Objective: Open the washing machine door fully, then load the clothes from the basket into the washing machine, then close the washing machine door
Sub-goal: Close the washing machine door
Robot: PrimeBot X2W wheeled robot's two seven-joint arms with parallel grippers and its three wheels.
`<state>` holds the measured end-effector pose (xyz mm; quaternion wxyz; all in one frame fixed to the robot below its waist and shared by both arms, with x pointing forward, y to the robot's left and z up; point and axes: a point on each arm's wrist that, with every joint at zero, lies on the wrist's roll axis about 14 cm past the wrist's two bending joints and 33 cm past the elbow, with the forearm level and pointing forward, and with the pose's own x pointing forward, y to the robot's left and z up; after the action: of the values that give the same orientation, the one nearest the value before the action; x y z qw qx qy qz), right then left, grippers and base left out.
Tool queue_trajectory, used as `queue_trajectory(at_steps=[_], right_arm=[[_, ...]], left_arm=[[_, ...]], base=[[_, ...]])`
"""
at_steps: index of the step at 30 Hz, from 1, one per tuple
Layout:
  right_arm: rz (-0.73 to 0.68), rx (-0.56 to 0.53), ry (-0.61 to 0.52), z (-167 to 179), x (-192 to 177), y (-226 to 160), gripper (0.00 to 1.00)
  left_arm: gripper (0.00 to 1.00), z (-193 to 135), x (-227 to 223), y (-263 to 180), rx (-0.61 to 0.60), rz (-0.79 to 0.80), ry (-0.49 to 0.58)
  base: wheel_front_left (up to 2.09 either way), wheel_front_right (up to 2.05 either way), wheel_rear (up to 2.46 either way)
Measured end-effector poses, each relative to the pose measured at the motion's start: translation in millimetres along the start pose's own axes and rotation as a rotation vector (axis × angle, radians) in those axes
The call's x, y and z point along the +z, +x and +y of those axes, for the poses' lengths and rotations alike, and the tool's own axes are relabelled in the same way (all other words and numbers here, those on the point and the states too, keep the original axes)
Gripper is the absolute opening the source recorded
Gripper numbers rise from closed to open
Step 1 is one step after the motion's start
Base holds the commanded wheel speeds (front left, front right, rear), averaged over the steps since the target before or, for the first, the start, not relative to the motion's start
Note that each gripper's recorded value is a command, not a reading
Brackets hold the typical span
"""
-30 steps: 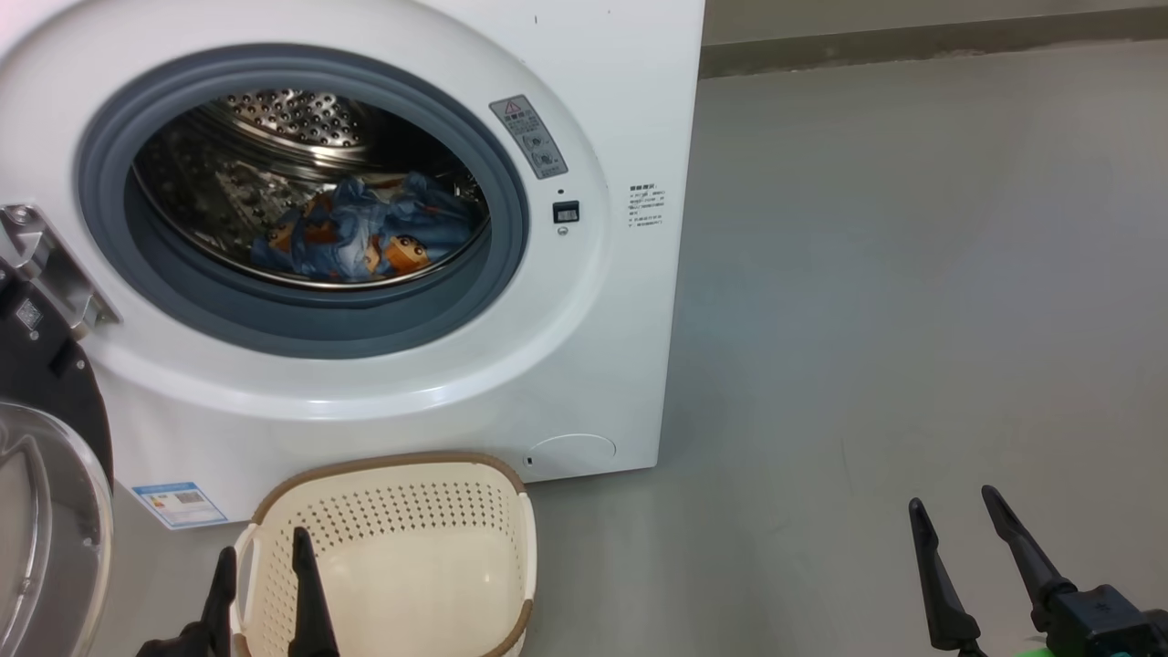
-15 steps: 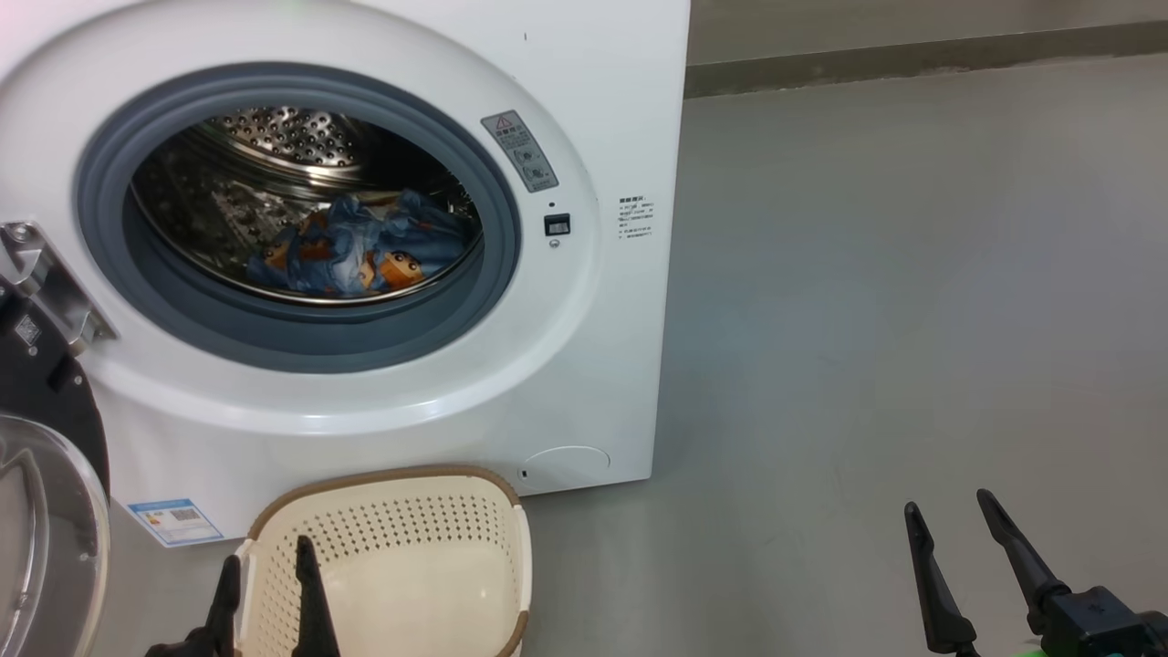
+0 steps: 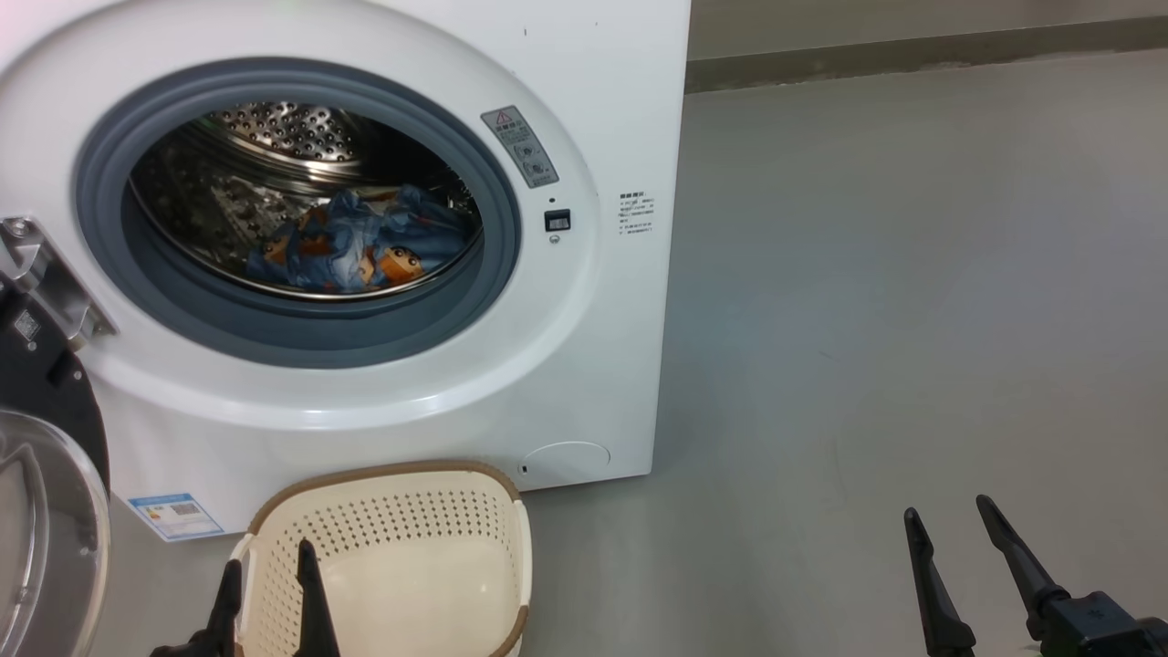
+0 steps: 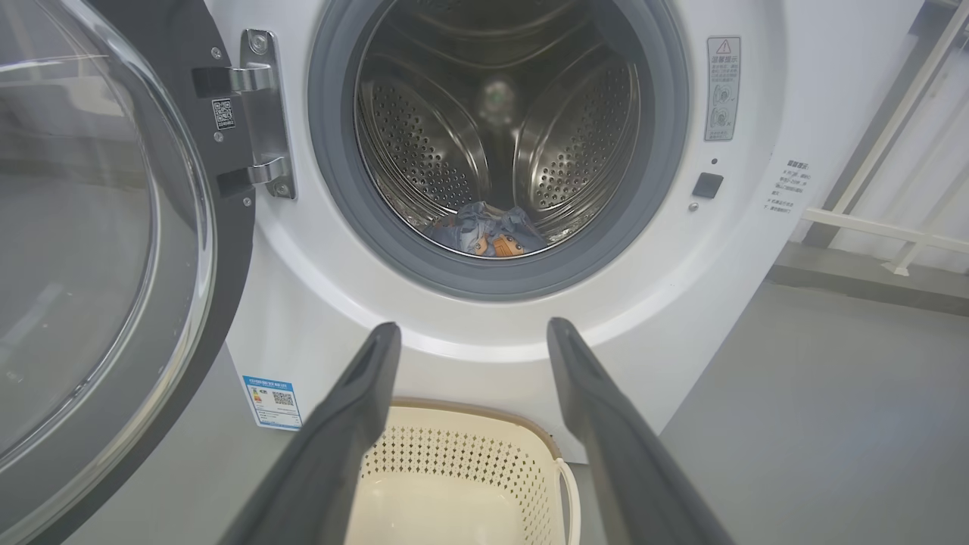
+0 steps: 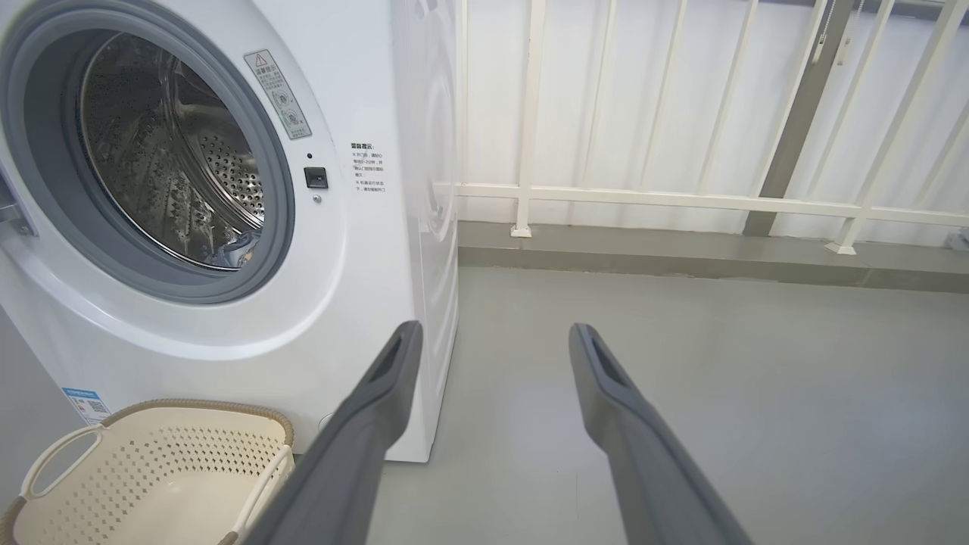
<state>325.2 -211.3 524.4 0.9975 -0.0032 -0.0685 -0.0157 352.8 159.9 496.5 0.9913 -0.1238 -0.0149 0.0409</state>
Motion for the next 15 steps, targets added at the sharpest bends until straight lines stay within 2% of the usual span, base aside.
queue_trajectory(at_steps=[5, 15], right_arm=[[0.001, 0.003, 0.001, 1.1, -0.6, 0.7, 1.00], [0.006, 0.008, 0.004, 2.9, -2.2, 1.4, 1.00]], left_arm=[[1.00, 1.6, -0.2, -0.4, 0.007, 0.000, 0.003], [1.00, 2.3, -0.6, -0.8, 0.009, 0.002, 0.003]], base=[[-1.00, 1.00, 0.00], [-1.58, 1.58, 0.00]])
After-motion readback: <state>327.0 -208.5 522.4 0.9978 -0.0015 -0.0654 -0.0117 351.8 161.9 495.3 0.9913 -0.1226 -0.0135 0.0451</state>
